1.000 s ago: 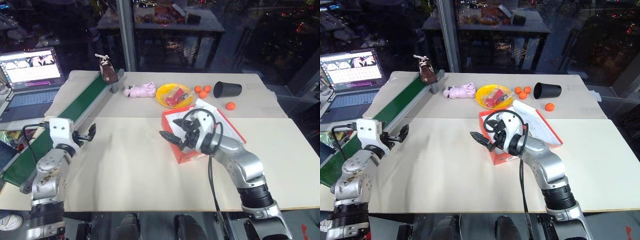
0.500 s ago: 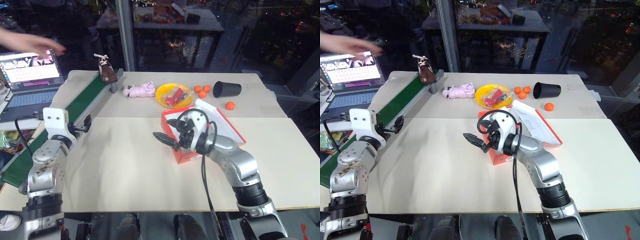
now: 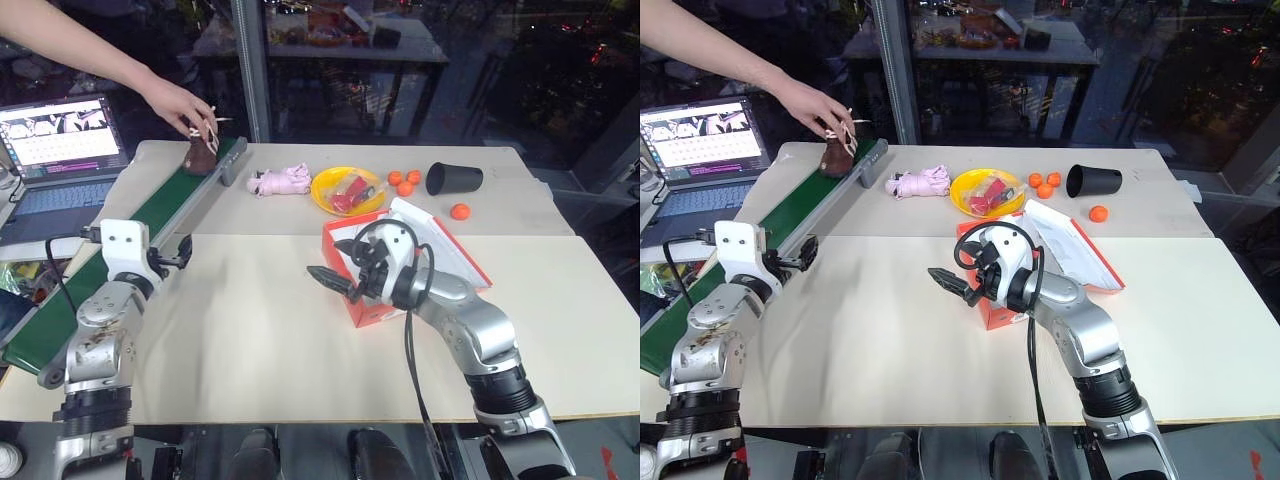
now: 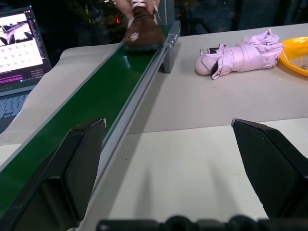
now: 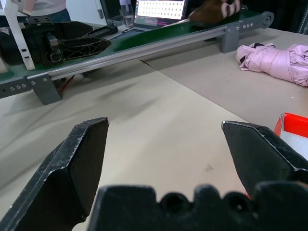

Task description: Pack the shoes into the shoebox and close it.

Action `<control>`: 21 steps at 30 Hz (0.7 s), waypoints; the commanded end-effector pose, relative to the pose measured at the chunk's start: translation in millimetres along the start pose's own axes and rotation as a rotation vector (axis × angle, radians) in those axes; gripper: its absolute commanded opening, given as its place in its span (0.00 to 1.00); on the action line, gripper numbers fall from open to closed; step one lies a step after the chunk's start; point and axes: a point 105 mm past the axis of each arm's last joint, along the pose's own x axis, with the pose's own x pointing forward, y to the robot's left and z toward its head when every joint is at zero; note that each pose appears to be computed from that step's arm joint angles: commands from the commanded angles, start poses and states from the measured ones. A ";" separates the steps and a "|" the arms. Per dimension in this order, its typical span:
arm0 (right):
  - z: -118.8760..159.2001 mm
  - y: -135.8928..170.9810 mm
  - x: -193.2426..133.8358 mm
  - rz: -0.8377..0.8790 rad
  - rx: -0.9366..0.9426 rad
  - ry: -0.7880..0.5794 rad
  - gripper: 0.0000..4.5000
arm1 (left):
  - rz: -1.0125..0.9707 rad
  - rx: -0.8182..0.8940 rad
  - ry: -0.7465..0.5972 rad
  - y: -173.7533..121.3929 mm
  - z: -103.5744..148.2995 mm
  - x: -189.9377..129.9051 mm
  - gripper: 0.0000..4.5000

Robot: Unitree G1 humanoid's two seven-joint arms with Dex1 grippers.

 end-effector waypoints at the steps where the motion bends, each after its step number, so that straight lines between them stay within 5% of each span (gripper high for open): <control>1: 15.7 4.7 -0.6 0.007 -0.049 -0.049 0.99 | 0.005 0.016 -0.054 0.4 14.3 1.1 1.00; 21: 40.9 9.6 2.4 0.152 -0.069 -0.073 0.99 | 0.175 -0.038 -0.037 84.0 28.3 9.4 1.00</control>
